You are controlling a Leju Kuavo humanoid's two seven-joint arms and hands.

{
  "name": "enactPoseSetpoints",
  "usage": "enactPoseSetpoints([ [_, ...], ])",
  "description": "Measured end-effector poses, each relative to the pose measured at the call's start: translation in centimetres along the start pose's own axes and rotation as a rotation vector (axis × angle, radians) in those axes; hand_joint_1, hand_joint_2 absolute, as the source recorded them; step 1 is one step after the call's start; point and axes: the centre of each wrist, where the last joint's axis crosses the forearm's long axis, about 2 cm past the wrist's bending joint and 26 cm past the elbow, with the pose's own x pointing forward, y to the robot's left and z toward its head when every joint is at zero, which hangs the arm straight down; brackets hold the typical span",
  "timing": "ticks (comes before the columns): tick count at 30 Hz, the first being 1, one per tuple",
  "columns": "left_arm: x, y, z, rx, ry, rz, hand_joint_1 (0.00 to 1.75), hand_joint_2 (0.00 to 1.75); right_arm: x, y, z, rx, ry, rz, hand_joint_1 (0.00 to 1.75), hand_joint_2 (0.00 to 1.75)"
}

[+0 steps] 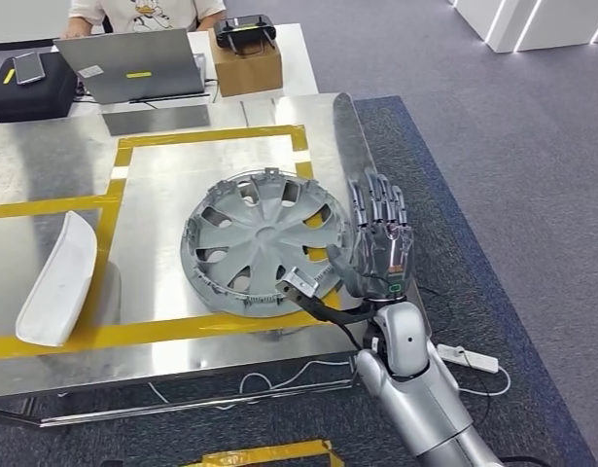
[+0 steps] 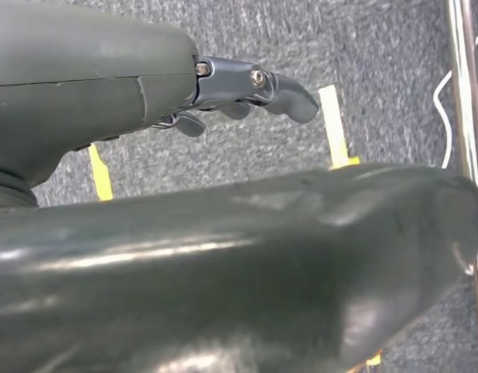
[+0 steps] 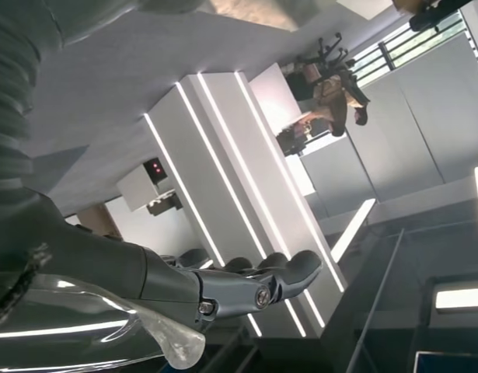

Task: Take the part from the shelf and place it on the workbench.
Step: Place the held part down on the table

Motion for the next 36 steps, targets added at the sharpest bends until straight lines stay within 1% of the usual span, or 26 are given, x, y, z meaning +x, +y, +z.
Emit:
enactPoseSetpoints([
  [19,0.19,0.01,-0.13,0.000,-0.004,0.000,0.00,0.00,0.09,-0.04,-0.07,-0.002,0.000,-0.002,0.00,1.75],
  [36,-0.05,-0.17,0.04,-0.003,0.001,0.001,0.00,0.00,0.12,-0.17,-0.25,-0.009,-0.001,-0.003,0.00,1.75],
])
